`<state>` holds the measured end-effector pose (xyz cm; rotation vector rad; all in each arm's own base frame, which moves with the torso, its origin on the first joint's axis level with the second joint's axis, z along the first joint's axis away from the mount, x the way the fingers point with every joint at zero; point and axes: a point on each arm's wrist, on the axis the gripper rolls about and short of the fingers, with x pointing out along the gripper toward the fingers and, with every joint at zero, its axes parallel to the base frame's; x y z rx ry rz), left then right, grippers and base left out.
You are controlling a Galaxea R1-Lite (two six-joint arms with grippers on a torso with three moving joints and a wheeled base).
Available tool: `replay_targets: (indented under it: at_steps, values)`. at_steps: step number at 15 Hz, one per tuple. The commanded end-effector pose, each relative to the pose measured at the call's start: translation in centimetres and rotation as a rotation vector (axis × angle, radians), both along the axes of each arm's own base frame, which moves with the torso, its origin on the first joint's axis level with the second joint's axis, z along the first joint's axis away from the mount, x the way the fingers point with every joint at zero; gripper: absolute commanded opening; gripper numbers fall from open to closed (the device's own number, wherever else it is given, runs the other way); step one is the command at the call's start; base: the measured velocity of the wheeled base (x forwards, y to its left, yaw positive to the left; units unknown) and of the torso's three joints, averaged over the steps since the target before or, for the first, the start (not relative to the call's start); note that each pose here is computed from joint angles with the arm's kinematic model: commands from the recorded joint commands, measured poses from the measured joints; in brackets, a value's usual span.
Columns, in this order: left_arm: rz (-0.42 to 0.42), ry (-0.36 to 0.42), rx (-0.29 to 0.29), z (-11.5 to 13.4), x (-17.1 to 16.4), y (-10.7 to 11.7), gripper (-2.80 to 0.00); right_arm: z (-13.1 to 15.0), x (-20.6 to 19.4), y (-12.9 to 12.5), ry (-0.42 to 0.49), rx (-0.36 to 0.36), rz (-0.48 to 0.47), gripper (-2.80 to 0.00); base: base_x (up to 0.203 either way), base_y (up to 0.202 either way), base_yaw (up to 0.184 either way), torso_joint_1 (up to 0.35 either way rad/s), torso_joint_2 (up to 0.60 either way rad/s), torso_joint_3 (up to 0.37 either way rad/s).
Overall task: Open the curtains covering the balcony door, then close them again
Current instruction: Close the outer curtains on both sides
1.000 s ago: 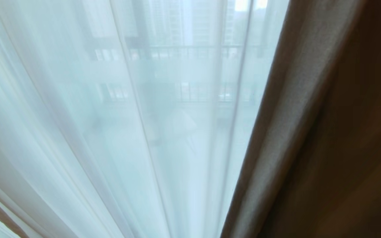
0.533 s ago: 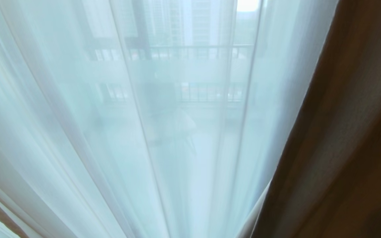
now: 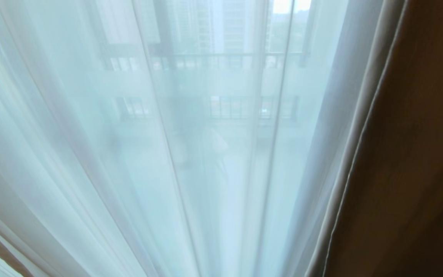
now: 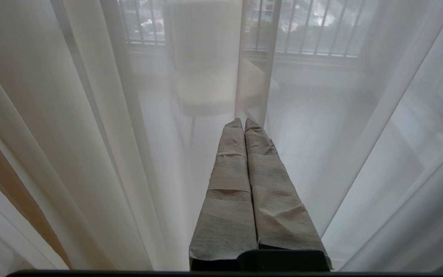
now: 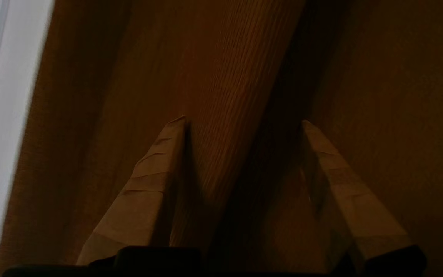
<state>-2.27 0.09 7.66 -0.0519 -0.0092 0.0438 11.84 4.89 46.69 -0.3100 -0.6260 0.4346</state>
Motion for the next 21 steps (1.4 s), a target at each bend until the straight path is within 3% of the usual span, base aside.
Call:
replay_targets:
  at_steps: [1, 7, 12, 19, 20, 21]
  values:
    - [0.001, 0.0, 0.0, 0.0, 0.0, 0.0, -2.8, -2.0, -2.2, -0.8, 0.034, -0.013, 0.001, 0.0, 0.0, 0.0, 0.0, 0.0, 0.0, 0.0]
    - [0.001, -0.001, 0.0, 0.0, 0.0, 0.0, -2.8, -11.1, -8.1, -3.0, 0.161, -0.042, 0.002, 0.0, 0.0, 0.0, 0.0, 0.0, 0.0, 0.0]
    - [0.002, -0.001, 0.0, 0.0, 0.0, 0.0, -2.8, -17.7, -12.0, -4.5, 0.195, -0.049, 0.005, 0.0, 0.0, 0.0, 0.0, 0.0, 0.0, 0.0]
    - [0.001, 0.0, 0.0, 0.0, 0.0, 0.0, -2.8, -20.2, -12.7, -4.7, 0.219, -0.058, 0.006, 0.0, 0.0, 0.0, 0.0, 0.0, 0.0, 0.0]
    - [0.001, 0.0, 0.0, 0.0, 0.0, 0.0, -2.8, -20.2, -12.7, -4.7, 0.221, -0.058, 0.006, -2.8, 0.0, 0.0, 0.0, 0.0, 0.0, 0.0]
    - [0.001, 0.0, 0.0, 0.0, 0.0, 0.0, -2.8, -20.3, -12.7, -4.7, 0.223, -0.058, 0.006, -2.8, 0.0, 0.0, 0.0, 0.0, 0.0, 0.0]
